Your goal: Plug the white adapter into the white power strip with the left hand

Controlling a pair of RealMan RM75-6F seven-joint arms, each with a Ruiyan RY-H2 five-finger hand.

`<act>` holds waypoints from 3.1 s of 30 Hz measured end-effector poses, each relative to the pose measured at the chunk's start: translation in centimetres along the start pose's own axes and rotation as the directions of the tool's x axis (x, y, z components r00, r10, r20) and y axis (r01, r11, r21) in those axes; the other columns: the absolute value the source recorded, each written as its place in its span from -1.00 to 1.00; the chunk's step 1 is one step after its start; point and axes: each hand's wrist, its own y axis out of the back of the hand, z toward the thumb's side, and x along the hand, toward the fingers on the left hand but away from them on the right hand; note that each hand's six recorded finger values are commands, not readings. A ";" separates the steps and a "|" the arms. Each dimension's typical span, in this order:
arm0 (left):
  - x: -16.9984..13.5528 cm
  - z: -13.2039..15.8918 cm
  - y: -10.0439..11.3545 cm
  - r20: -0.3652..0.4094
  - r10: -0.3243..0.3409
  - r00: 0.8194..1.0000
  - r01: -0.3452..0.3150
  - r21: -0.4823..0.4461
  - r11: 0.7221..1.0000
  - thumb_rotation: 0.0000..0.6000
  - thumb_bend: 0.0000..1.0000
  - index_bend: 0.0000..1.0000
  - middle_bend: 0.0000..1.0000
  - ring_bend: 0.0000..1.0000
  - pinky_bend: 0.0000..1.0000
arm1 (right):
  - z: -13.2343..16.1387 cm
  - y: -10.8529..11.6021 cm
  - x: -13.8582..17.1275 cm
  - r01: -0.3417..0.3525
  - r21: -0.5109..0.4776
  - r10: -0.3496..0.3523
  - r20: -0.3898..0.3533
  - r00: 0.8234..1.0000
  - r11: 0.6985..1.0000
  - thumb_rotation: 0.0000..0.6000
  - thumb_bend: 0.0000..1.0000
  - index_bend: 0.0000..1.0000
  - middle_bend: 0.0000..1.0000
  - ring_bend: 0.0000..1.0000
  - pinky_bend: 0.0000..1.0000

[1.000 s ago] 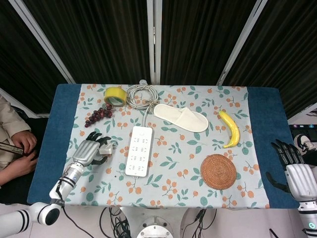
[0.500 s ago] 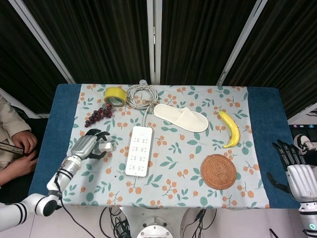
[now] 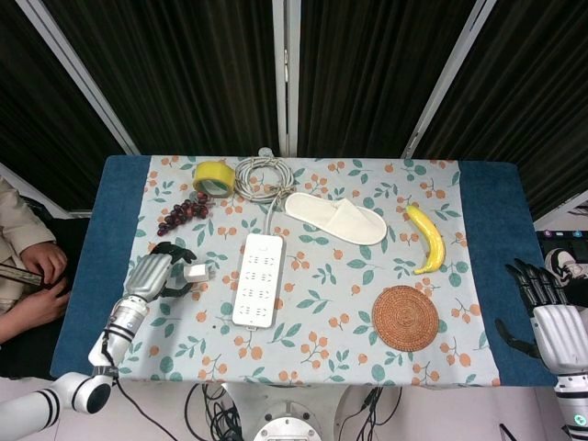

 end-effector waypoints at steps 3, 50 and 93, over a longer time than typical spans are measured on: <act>0.0 -0.3 -0.4 -0.002 0.020 1.000 -0.020 -0.047 0.999 1.00 -0.49 -0.27 -0.20 -0.58 -0.73 | 0.0 0.0 0.0 -0.001 -0.001 0.001 0.000 1.000 1.000 1.00 -0.50 -1.00 -0.99 -1.00 -1.00; -0.9 1.2 4.5 -0.003 -0.151 0.989 0.119 0.633 0.765 1.00 -0.07 0.17 0.22 -0.24 -0.65 | -0.5 -0.4 0.0 -0.004 -0.011 0.004 0.014 1.000 1.000 1.00 -0.51 -1.00 -0.99 -1.00 -1.00; -2.0 5.0 3.3 -0.009 -0.104 0.995 0.077 0.729 0.680 1.00 -0.52 -0.37 -0.20 -0.29 -0.64 | -0.9 0.0 0.5 0.002 -0.010 -0.001 0.028 1.000 1.000 1.00 -0.51 -1.00 -0.99 -1.00 -1.00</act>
